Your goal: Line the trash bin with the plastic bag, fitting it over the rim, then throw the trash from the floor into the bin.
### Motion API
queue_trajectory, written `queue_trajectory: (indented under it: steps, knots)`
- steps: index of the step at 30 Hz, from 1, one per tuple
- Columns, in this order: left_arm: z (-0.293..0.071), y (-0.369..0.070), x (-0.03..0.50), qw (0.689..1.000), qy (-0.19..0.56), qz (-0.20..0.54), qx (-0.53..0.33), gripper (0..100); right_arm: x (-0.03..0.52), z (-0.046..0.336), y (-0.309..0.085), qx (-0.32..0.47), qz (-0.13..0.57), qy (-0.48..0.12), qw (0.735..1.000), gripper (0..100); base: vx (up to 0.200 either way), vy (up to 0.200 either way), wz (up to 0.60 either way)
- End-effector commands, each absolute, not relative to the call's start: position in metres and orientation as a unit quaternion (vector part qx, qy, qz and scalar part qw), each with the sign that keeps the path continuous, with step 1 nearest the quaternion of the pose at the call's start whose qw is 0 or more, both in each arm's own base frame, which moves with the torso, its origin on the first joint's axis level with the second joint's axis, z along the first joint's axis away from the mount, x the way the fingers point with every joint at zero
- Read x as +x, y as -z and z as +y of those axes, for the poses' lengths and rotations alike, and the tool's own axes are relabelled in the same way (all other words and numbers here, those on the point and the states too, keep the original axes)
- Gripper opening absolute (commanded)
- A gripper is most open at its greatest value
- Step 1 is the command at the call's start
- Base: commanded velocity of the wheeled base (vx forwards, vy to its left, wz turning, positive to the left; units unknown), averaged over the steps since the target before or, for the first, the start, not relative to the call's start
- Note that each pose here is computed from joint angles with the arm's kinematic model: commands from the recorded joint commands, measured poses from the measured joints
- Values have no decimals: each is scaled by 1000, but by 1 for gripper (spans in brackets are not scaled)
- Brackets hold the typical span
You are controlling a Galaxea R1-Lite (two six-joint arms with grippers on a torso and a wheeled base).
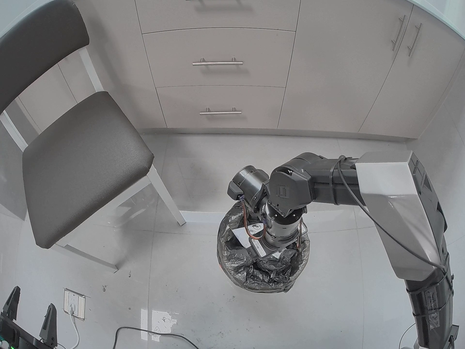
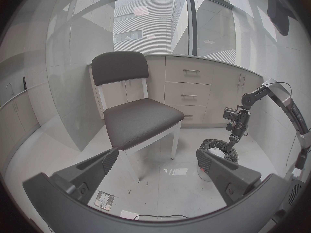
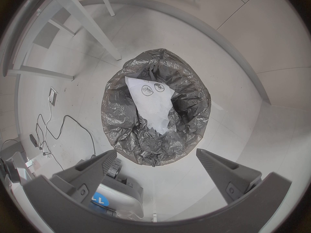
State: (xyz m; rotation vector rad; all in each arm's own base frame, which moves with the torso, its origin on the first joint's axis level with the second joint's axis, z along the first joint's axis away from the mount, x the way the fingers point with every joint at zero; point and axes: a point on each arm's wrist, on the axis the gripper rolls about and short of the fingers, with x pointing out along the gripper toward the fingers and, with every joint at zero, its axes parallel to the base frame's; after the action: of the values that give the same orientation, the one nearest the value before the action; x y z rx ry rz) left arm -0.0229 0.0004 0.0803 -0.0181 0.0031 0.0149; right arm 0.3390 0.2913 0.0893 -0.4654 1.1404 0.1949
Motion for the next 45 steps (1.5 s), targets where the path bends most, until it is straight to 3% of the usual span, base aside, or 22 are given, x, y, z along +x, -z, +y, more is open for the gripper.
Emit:
queue_trajectory:
  steps: [1, 18, 19, 37, 45]
  knots:
    - [0, -75, -23, 1000, -8, 2, -9, 100, 338, 292, -90, -218, 533, -93, 812, 100, 0, 0, 0]
    - [0, -75, -23, 1000, -8, 2, -9, 100, 339, 297, -90, -218, 514, -91, 825, 100, 0, 0, 0]
    - [0, -75, -23, 1000, -8, 2, -9, 100, 339, 298, -90, -218, 513, -91, 825, 0, 0, 0, 0]
    - [0, -75, -23, 1000, -8, 2, -9, 100, 354, 308, -73, -209, 469, -82, 854, 0, 0, 0, 0]
    - [0, -75, -23, 1000, -8, 2, -9, 100, 370, 316, -59, -195, 425, -89, 880, 0, 0, 0, 0]
